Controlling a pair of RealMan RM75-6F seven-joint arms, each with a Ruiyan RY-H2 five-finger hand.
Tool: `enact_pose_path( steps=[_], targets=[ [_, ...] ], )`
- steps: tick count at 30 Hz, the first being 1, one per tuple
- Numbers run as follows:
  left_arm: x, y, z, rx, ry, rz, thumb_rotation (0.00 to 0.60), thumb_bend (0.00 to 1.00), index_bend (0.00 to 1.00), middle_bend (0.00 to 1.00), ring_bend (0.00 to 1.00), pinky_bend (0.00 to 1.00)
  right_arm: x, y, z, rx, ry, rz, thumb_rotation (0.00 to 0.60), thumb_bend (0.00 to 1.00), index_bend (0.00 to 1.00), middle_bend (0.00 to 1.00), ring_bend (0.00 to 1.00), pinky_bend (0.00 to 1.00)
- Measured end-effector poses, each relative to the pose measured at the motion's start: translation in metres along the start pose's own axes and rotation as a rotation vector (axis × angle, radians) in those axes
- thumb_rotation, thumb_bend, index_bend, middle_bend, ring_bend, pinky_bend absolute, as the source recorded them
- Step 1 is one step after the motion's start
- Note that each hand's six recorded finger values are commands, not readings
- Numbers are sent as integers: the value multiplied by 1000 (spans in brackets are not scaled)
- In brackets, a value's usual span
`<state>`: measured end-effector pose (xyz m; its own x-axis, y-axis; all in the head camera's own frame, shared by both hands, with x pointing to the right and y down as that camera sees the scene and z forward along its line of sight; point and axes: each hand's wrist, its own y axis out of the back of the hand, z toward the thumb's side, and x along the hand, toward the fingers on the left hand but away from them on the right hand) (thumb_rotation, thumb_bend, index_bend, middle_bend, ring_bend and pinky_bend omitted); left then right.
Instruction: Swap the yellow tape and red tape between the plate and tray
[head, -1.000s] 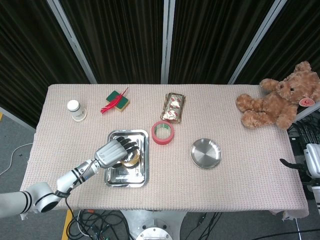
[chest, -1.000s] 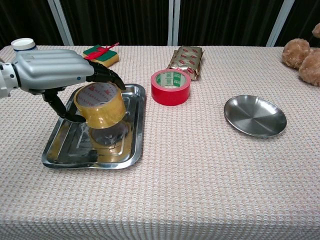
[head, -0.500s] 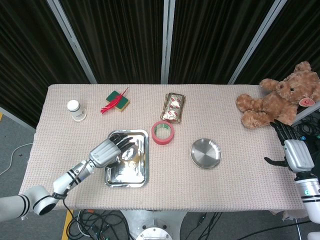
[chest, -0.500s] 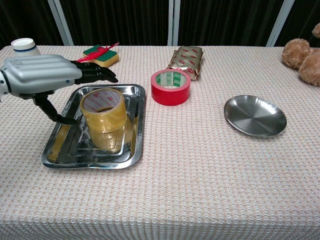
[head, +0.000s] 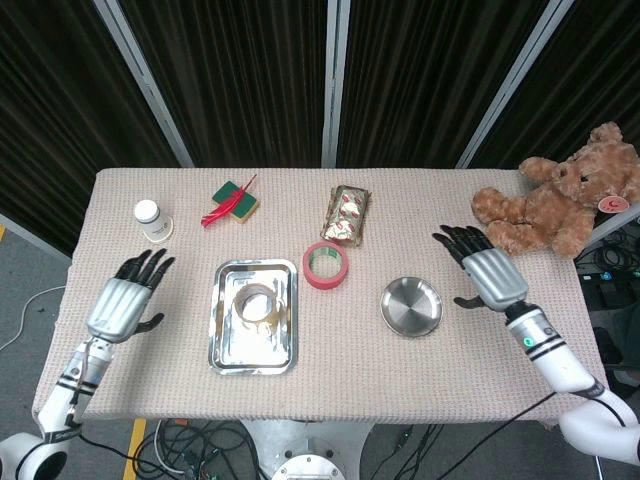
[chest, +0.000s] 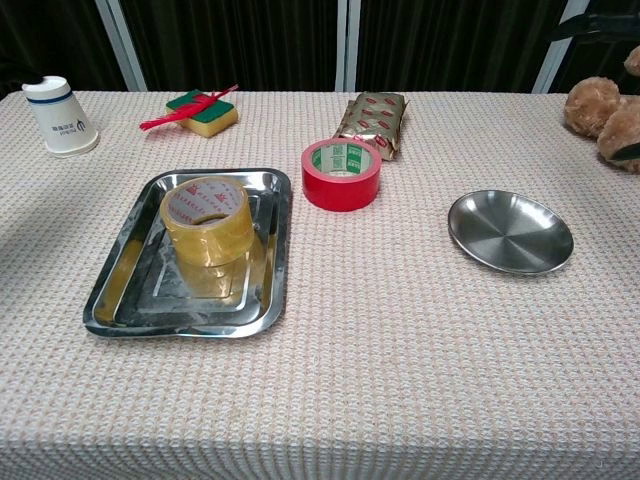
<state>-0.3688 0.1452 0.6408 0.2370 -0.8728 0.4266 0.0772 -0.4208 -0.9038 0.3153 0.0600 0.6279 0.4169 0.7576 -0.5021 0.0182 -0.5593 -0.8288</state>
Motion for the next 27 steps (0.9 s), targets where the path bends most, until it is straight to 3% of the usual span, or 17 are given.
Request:
enact_pose_path(
  steps=[5,8,18,27],
  targets=[
    [-45,-9,-47,-70,192,25,600,159,32,12,0,153,-56,-15,60,49,107,73,600,0,0,0,0,0],
    [-64,-16,-61,-98,245,20,600,159,32,12,0,151,-83,-26,85,56,132,115,600,0,0,0,0,0],
    [-91,-22,-77,-154,294,35,600,159,34,13,0,150,-144,-63,133,90,127,226,600,0,0,0,0,0],
    [-95,-19,-82,-160,304,50,600,159,34,12,0,137,-175,-82,158,101,123,268,600,0,0,12,0,0]
  ],
)
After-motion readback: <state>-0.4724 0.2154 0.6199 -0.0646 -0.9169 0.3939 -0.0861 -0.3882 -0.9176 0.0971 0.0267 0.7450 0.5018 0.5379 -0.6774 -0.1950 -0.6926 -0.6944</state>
